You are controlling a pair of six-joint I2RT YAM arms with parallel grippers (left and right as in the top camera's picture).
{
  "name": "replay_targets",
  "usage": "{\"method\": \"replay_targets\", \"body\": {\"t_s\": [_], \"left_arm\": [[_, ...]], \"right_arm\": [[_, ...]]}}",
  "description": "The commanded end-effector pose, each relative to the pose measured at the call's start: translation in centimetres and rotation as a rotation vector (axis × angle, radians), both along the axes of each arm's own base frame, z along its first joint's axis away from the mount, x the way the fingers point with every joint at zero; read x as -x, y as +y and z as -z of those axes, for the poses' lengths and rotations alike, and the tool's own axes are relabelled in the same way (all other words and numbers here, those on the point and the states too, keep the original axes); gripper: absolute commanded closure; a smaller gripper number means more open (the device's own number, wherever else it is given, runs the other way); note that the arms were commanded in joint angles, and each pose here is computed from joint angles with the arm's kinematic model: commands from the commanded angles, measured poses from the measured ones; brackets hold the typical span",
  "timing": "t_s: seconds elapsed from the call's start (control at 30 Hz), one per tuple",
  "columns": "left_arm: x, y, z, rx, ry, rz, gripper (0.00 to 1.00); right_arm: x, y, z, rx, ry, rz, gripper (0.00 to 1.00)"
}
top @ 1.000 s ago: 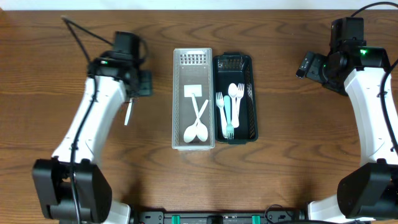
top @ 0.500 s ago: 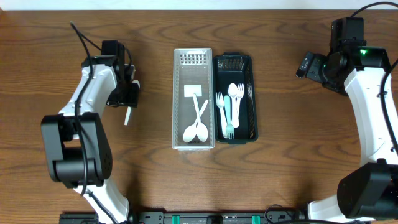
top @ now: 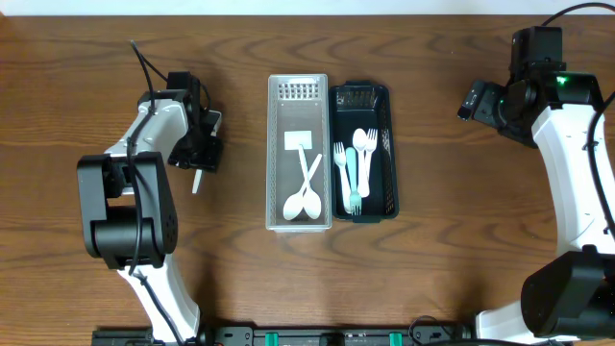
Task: Pack container
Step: 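Release spoon in clear tray and grasp another spoon with left gripper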
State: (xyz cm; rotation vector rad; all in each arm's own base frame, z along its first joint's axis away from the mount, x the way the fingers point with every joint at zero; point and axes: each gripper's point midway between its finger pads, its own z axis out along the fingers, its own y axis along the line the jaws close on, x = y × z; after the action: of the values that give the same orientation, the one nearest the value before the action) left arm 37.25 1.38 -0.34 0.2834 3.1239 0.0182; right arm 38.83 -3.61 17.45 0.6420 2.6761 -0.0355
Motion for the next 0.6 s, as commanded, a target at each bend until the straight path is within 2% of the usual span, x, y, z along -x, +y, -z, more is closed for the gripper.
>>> {"method": "replay_targets", "body": {"t_s": [0.0, 0.03, 0.1, 0.33, 0.5, 0.57], "left_arm": [[0.5, -0.6, 1.3, 0.039, 0.034, -0.025, 0.66], [0.5, -0.6, 1.3, 0.039, 0.038, -0.025, 0.78], [0.7, -0.6, 1.2, 0.039, 0.045, -0.025, 0.93], [1.1, -0.6, -2.2, 0.035, 0.04, -0.033, 0.94], [0.2, -1.6, -10.8, 0.046, -0.075, -0.117, 0.94], [-0.1, -3.8, -15.0, 0.123, -0.157, -0.129, 0.94]], "right_arm": [[0.0, -0.1, 0.1, 0.007, 0.002, 0.004, 0.01], [0.0, -0.1, 0.1, 0.007, 0.002, 0.004, 0.01], [0.0, -0.1, 0.1, 0.007, 0.003, 0.004, 0.01], [0.1, -0.1, 0.1, 0.006, 0.006, 0.004, 0.01], [0.1, -0.1, 0.1, 0.006, 0.006, 0.004, 0.01], [0.1, -0.1, 0.1, 0.006, 0.006, 0.004, 0.01]]}}
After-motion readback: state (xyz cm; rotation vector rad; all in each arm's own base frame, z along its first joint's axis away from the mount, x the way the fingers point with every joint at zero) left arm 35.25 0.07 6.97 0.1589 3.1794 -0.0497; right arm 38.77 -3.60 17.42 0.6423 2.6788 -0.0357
